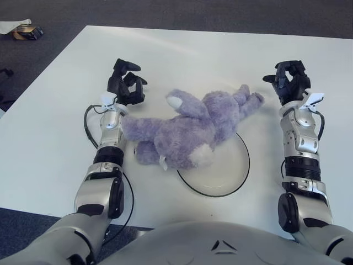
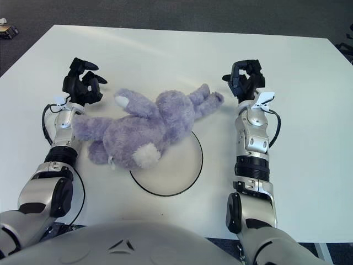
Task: Put the doll into the plate.
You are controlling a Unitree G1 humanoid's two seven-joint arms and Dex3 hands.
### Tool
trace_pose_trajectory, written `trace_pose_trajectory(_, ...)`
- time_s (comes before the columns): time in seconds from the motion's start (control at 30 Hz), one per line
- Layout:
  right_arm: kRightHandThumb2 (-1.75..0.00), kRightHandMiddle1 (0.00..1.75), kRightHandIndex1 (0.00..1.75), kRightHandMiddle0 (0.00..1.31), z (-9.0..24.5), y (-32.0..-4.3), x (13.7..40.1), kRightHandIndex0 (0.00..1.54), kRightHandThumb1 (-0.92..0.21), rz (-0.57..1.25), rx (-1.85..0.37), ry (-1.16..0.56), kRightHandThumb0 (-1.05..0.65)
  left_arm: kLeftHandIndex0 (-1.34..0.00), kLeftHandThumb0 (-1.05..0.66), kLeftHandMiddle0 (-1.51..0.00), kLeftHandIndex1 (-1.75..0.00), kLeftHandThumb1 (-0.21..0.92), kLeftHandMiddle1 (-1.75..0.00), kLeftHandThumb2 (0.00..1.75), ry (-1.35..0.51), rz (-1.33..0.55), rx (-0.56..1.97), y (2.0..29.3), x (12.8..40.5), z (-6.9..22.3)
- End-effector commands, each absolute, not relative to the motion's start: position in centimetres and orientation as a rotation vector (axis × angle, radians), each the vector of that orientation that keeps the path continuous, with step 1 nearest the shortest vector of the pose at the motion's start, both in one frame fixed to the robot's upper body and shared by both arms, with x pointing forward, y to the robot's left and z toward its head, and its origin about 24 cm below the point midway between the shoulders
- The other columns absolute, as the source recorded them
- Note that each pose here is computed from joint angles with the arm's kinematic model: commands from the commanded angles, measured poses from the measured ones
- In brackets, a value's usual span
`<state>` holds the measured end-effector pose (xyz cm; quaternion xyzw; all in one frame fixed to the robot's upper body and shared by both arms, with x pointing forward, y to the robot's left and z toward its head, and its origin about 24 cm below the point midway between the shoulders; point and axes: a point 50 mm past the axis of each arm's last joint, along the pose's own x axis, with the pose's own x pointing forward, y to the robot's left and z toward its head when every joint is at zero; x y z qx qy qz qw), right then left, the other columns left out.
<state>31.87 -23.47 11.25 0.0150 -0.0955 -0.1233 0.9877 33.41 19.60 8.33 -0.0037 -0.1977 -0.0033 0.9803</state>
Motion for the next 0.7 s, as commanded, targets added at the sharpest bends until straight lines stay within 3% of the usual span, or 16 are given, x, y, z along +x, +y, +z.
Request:
trace_pose_trajectory(0.0,-0.68,1.75,1.51,0.26,10.5,-23.5,31.6,0.42,-0.80,-0.257,0.013,-0.189,-0.37,-0.49,-0.01,-0.73,-1.74,0.17,-1.72,1.49,-0.404,-0.022,-0.014,19.8,33.1,8.2)
trace_pose_trajectory(0.1,-0.74,1.75,1.53,0.29,10.0,-23.6,31.6,0.43,-0.76,-0.260,0.004,-0.184,-0.37,-0.55,-0.01,-0.78,-1.72,0.11,-1.74,1.56,-0.393,-0.029,-0.016,19.9,33.0,8.0)
trace_pose_trajectory(0.17,-0.82,1.75,1.48,0.31,9.8,-23.6,31.6,0.46,-0.67,-0.261,0.002,-0.184,-0.16,-0.58,-0.01,-0.81,-1.70,0.06,-1.74,1.60,-0.387,-0.031,-0.018,19.9,32.9,7.9)
trace_pose_trajectory(0.27,-0.90,1.75,1.47,0.35,9.4,-23.6,31.5,0.49,-0.59,-0.267,-0.007,-0.178,-0.06,-0.61,-0.01,-0.84,-1.69,0.03,-1.74,1.64,-0.368,-0.030,-0.023,19.9,32.8,7.5)
trace_pose_trajectory(0.67,-1.12,1.75,1.50,0.43,8.7,-23.8,31.3,0.57,-0.42,-0.267,-0.059,-0.177,-0.01,-0.58,-0.02,-0.86,-1.72,0.03,-1.75,1.65,-0.321,0.018,-0.054,19.8,32.5,6.9)
